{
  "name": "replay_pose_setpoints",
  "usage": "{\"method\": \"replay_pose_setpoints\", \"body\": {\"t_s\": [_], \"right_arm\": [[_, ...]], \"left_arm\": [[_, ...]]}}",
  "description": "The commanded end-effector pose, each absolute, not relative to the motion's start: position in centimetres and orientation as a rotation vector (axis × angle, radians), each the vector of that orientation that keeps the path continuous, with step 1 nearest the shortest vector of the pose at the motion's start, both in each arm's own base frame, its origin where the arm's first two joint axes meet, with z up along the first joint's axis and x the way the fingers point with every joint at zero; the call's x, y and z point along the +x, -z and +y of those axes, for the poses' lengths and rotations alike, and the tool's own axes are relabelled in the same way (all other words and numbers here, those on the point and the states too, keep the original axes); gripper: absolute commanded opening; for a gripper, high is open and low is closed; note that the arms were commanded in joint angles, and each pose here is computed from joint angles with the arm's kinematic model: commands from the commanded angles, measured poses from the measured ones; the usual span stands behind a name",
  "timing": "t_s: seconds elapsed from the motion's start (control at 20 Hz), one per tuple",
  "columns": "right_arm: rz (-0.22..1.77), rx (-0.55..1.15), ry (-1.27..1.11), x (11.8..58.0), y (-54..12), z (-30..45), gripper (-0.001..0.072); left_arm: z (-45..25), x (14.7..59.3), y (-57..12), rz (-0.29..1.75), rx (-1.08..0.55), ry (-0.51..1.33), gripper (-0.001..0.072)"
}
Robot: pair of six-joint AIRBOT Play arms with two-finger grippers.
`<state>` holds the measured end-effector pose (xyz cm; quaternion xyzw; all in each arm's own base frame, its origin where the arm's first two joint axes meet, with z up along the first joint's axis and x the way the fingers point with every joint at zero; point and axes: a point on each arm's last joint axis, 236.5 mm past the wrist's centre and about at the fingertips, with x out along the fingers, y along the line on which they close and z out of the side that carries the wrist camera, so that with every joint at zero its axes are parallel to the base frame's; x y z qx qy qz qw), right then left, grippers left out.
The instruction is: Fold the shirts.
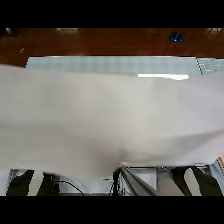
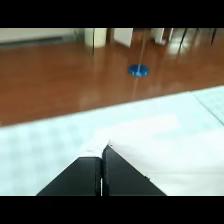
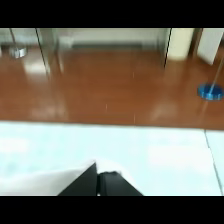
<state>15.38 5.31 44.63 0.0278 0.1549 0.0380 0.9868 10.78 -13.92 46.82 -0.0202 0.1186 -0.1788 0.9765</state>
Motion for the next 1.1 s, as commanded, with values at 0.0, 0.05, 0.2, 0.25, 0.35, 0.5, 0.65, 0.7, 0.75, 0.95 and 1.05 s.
{"method": "replay_pose_setpoints", "body": {"t_s": [0.0, 0.05, 0.2, 0.25, 0.35, 0.5, 0.65, 0.7, 0.75, 0.95, 1.05], "right_arm": [[0.590, 0.093, -0.047, 15.9, -37.8, 3.2, 0.0016], [0.676, 0.107, -0.076, 17.0, -35.2, 3.0, 0.0016], [0.930, 0.192, -0.138, 22.6, -25.9, 1.7, 0.0016], [0.965, 0.220, -0.149, 25.2, -23.8, 1.3, 0.0016], [1.078, 0.263, -0.208, 29.9, -19.4, 1.9, 0.0016], [1.103, 0.249, -0.279, 37.4, -14.3, 4.4, 0.0016], [1.021, 0.245, -0.285, 43.8, -10.9, 6.2, 0.0017], [0.985, 0.234, -0.280, 45.3, -10.4, 6.2, 0.0017], [0.932, 0.235, -0.259, 47.0, -10.4, 5.8, 0.0017], [0.694, 0.244, -0.153, 52.8, -12.2, 3.0, 0.0017], [0.656, 0.251, -0.123, 54.3, -11.6, 2.1, 0.0017]], "left_arm": [[-12.3, 12.2, -42.0, 0.437, -0.124, 0.346, 0.0017], [-11.7, 13.4, -39.6, 0.512, -0.150, 0.359, 0.0017], [-8.3, 18.7, -30.7, 0.749, -0.259, 0.362, 0.0016], [-7.2, 20.9, -28.1, 0.795, -0.302, 0.361, 0.0017], [-5.8, 25.0, -22.5, 0.893, -0.426, 0.375, 0.0017], [-6.6, 30.2, -16.1, 0.991, -0.453, 0.458, 0.0017], [-6.7, 36.1, -13.1, 0.988, -0.435, 0.475, 0.0018], [-6.5, 37.7, -12.1, 0.999, -0.442, 0.471, 0.0017], [-6.3, 39.0, -11.2, 1.008, -0.440, 0.472, 0.0018], [-5.3, 43.5, -7.4, 1.014, -0.451, 0.436, 0.0018], [-5.0, 45.5, -5.7, 0.996, -0.458, 0.399, 0.0019]]}}
